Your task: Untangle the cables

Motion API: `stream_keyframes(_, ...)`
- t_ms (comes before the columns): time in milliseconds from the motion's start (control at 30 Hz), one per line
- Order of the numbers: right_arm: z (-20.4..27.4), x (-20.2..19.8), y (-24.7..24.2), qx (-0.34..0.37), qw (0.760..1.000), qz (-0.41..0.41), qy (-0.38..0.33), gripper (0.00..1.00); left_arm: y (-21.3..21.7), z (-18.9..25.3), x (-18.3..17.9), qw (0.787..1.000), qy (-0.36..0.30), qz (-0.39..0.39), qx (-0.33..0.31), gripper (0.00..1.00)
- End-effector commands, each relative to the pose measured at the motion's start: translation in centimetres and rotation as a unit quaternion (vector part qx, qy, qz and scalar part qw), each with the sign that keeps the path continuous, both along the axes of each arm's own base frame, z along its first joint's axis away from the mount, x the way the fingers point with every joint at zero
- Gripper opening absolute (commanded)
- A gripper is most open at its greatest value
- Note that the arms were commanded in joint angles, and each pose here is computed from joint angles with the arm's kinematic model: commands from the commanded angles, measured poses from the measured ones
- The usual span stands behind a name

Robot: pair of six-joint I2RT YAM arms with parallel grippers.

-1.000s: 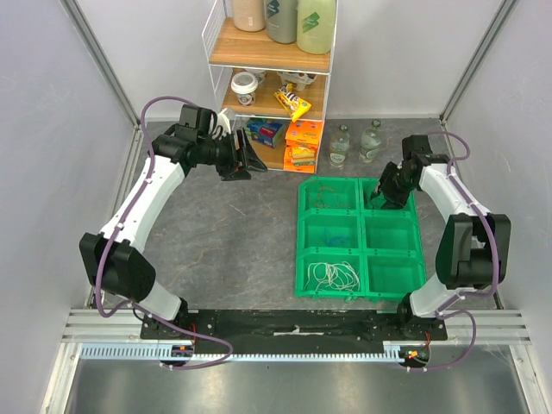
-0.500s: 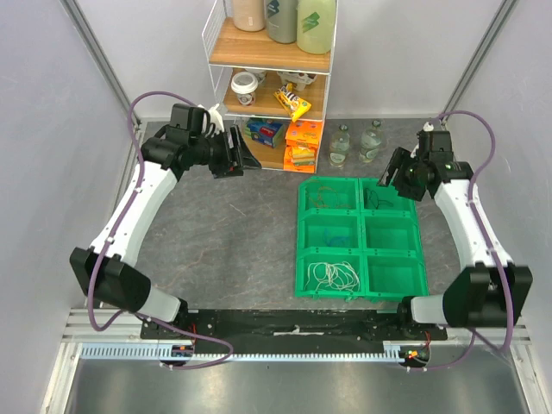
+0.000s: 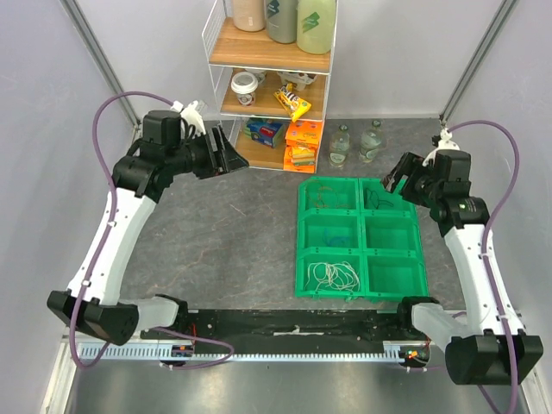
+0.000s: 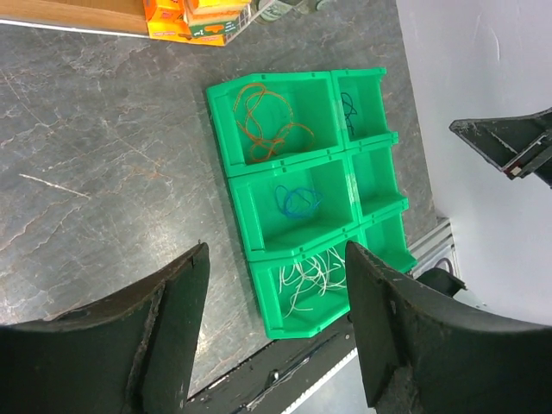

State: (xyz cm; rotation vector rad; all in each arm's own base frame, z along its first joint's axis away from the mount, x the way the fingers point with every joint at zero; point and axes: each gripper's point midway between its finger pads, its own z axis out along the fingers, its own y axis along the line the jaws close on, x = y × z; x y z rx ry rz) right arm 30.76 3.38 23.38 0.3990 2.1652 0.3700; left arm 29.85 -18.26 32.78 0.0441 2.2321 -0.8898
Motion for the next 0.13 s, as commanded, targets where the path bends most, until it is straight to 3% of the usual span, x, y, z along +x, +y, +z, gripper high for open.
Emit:
stream_keyframes(0,3.9,0.3,0.7,0.001,0.996,0.024,-0.086,0.84,0.4,2.4,-0.1,0.998,-0.058,-0.001,-0.008,0.7)
stream_keyframes(100,6.7,0.2,0.5,-0.01,0.991,0.024,-0.13,0.85,0.4,4.9,-0.3,0.995,-0.099,-0.001,-0.019,0.7)
